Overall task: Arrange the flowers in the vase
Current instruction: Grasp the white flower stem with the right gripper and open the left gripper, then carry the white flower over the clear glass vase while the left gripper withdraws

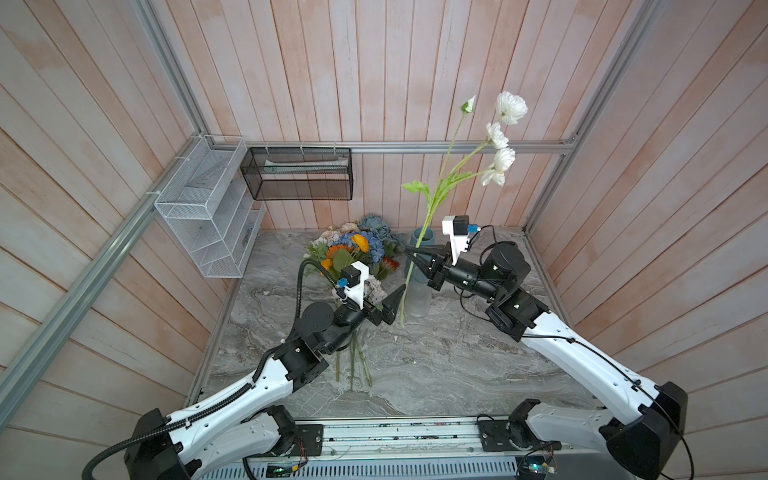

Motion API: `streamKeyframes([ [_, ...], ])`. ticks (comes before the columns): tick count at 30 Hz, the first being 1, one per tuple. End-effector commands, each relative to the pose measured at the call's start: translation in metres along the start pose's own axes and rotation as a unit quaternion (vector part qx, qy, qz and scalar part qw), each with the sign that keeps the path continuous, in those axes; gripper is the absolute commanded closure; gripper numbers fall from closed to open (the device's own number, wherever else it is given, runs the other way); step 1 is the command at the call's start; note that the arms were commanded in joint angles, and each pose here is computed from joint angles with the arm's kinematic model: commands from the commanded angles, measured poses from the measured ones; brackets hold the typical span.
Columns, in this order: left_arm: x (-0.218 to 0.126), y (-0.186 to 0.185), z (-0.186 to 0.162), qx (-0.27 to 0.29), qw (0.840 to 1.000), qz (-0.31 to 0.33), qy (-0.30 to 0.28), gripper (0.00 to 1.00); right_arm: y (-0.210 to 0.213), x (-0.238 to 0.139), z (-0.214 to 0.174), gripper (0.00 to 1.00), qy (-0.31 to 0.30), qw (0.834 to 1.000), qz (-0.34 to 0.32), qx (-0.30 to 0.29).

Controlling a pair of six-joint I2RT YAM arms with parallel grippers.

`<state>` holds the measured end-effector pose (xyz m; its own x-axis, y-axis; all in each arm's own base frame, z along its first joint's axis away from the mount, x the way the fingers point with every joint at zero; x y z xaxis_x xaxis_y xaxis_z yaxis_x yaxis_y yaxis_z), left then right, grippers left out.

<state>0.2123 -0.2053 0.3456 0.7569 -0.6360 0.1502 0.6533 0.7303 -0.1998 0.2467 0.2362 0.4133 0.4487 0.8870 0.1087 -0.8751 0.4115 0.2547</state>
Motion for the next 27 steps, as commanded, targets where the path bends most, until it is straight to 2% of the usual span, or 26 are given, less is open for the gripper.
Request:
streamKeyframes([
  [1,-0.016,0.039,-0.013,-0.047,0.995,0.090,-0.001,0.00,-0.020,-0.020,0.032,1.00,-0.041,0.997,-0.060,-0.013],
  [7,-0.046,0.087,-0.039,-0.125,0.977,0.173,0.008,0.00,-0.050,-0.041,0.074,1.00,-0.091,0.989,-0.114,-0.041],
  [15,-0.069,0.113,-0.073,-0.184,0.953,0.237,0.035,0.00,-0.062,-0.040,0.101,1.00,-0.115,0.977,-0.145,-0.102],
  [22,-0.070,0.116,-0.083,-0.206,0.949,0.236,0.046,0.00,-0.076,-0.027,0.094,1.00,-0.122,0.976,-0.140,-0.113],
  [27,-0.067,0.115,-0.084,-0.209,0.950,0.228,0.052,0.00,-0.093,-0.019,0.068,1.00,-0.112,0.978,-0.138,-0.112],
])
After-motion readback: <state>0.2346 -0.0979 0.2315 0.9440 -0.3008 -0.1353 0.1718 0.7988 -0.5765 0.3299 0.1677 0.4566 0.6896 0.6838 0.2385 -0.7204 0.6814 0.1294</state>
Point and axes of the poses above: each gripper's point midway between its finger pads, its own x axis out along the fingers, its own y axis along the line the jaws close on, z = x × y, the point moved 7 cm from there along -x, back along the fingers, and after that the axes turned 4 degrees about -x, right-handed, at the moved point
